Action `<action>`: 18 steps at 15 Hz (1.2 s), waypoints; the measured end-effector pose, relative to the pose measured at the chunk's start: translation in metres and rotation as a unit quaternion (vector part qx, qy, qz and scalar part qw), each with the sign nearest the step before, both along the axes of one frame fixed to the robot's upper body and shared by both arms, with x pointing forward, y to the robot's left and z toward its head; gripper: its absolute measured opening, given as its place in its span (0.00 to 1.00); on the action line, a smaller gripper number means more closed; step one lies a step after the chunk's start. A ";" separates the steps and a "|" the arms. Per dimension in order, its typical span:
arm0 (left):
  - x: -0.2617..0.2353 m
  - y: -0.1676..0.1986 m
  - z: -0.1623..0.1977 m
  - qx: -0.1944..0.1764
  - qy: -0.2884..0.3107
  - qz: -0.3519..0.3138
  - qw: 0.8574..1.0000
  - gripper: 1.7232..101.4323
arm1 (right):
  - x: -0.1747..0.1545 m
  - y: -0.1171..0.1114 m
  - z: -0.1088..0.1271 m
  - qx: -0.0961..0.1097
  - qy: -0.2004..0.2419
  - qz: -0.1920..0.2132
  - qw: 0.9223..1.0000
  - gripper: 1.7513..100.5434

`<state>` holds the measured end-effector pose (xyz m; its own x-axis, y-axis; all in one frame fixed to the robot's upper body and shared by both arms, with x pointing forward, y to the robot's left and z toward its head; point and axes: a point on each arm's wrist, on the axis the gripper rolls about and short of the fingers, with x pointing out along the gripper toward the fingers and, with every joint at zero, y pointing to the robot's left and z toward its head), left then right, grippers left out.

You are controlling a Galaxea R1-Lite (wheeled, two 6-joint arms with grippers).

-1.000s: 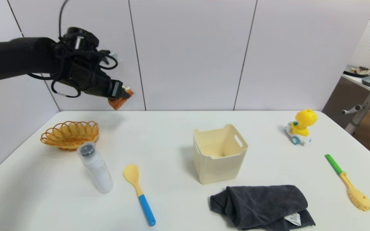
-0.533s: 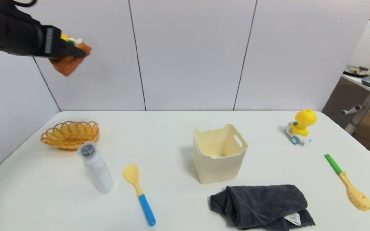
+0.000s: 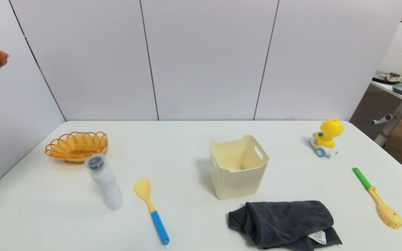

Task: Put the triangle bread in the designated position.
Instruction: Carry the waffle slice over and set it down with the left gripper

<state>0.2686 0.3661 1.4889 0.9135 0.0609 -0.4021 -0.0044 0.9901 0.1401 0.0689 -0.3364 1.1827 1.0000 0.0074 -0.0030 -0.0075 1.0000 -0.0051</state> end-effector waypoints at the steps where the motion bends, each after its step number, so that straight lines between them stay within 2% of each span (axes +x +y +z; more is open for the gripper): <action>1: -0.002 0.001 -0.010 -0.002 0.018 0.002 1.000 0.50 | 0.000 0.000 0.000 0.000 0.000 0.000 1.000 0.96; 7: 0.001 0.002 -0.091 0.010 0.148 -0.024 0.989 0.50 | 0.000 0.000 0.000 0.000 0.000 0.000 1.000 0.96; 14: 0.022 0.004 -0.182 -0.010 0.244 -0.037 0.969 0.49 | 0.000 0.000 0.000 0.000 0.000 0.000 1.000 0.96; 18: 0.036 0.004 -0.214 -0.022 0.276 -0.062 0.959 0.49 | 0.000 0.000 0.000 0.000 0.000 0.000 1.000 0.96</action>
<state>0.3048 0.3698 1.2746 0.5598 -0.0632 -0.8262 0.1775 0.9831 0.0451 0.0689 -0.3364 1.1827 1.0000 0.0074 -0.0030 -0.0075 1.0000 -0.0047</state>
